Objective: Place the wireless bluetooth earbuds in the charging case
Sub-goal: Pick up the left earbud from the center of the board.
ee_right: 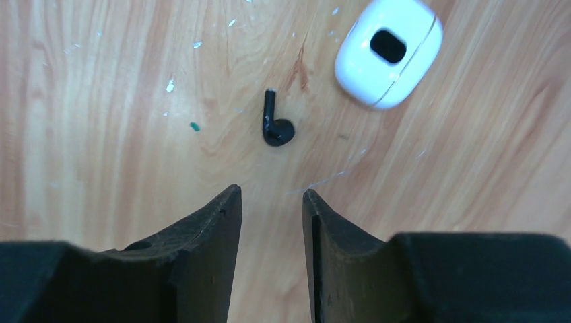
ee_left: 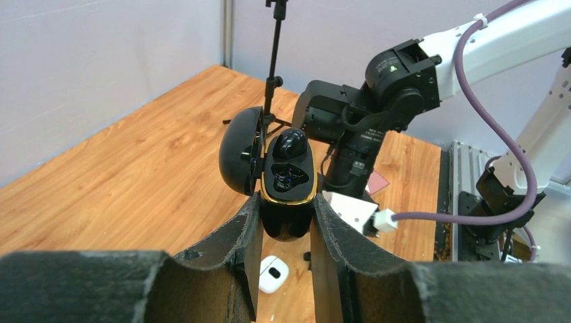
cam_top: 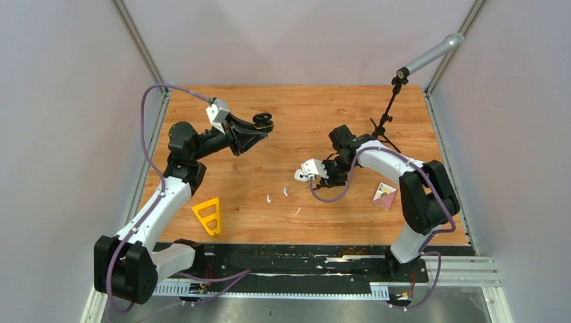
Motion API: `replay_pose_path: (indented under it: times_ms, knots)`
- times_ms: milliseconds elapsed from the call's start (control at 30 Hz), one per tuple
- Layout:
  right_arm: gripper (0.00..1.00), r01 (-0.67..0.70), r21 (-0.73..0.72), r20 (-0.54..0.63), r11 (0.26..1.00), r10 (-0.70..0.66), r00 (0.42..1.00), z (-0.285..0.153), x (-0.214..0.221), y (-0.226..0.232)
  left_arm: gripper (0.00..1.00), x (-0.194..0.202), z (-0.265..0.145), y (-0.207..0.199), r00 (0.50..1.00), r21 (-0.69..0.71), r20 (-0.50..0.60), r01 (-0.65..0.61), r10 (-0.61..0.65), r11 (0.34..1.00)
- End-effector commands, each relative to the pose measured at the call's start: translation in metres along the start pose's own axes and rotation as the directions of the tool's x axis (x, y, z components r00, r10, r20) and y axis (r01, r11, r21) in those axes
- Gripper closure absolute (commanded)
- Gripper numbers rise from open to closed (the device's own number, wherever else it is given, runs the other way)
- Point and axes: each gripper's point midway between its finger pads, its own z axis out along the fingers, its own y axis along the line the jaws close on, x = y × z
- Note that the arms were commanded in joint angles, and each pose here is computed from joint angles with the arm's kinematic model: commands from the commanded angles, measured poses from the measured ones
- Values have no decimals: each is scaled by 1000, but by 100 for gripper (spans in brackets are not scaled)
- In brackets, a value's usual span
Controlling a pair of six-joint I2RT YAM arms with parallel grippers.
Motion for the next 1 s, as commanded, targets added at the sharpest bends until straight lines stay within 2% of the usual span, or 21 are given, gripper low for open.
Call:
replay_pose_path:
  times_ms: [0, 267, 467, 667, 967]
  knots:
    - [61, 449, 119, -1, 886, -452, 892, -4, -26, -40, 100, -23, -1, -3, 997, -2, 32, -76, 76, 997]
    - [60, 588, -50, 1, 808, -588, 809, 17, -22, -26, 100, -23, -4, 4, 996, -32, 32, -80, 81, 996]
    - [62, 593, -167, -5, 787, -603, 798, 32, -14, -20, 100, -20, -8, 8, 997, -48, 30, -75, 76, 996]
    - [63, 613, -200, -4, 764, -627, 779, 38, -16, -20, 100, -17, -10, 9, 997, -57, 29, -67, 69, 996]
    - [67, 592, -321, 31, 739, -617, 787, 40, -18, 10, 100, -16, -12, 9, 997, -63, 32, -67, 69, 996]
